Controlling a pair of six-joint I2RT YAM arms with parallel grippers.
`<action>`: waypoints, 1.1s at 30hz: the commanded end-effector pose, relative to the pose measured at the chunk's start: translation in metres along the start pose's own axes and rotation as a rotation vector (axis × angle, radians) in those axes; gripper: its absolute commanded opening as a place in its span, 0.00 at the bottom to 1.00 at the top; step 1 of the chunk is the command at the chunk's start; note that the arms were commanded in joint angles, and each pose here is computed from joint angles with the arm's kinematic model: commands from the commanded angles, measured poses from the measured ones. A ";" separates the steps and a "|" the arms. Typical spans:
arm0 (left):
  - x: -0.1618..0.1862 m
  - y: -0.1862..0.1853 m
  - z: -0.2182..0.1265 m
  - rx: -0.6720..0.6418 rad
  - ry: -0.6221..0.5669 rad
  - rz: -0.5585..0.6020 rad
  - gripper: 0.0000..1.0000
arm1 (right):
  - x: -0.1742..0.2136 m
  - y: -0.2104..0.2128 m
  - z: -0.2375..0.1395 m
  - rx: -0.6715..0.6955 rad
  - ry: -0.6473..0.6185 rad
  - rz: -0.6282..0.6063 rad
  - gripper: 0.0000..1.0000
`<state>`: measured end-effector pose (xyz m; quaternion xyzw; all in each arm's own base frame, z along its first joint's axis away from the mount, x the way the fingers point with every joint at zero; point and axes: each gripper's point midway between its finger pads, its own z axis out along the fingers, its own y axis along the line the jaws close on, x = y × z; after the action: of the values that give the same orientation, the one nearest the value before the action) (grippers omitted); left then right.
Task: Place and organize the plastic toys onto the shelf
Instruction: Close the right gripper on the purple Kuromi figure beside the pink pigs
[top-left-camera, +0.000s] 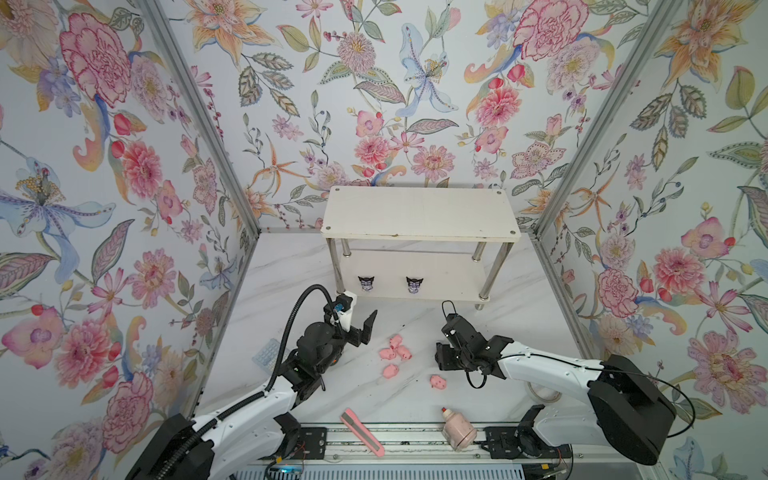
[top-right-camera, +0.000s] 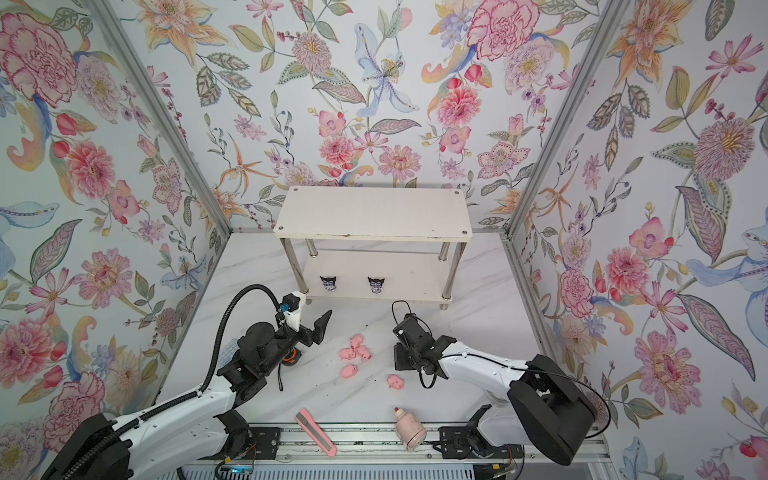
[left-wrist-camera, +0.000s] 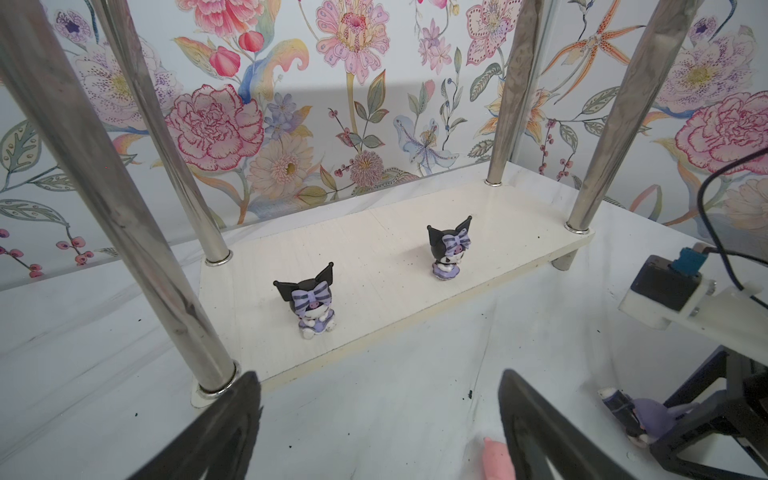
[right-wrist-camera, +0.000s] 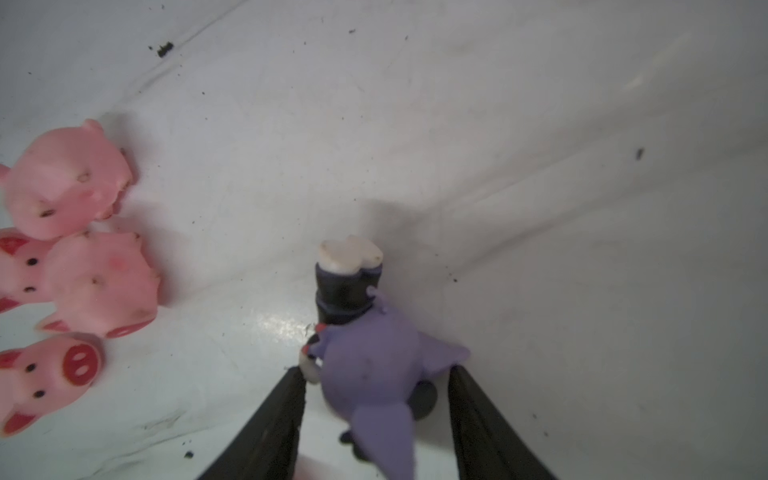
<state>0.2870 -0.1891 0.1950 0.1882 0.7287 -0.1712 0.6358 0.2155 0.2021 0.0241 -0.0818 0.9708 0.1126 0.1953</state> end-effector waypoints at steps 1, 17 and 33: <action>0.001 0.003 -0.001 -0.001 -0.002 -0.013 0.90 | -0.016 0.009 0.007 0.060 -0.020 -0.046 0.51; 0.002 0.005 0.001 -0.004 0.002 -0.012 0.90 | -0.043 0.035 0.008 0.190 -0.045 -0.212 0.51; 0.003 0.006 0.000 -0.007 0.002 -0.014 0.90 | -0.070 0.099 0.011 0.049 -0.065 -0.268 0.30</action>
<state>0.2897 -0.1862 0.1927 0.1852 0.7318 -0.1675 0.6341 0.2662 0.3008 0.0638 -0.1877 0.9474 0.0633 0.2514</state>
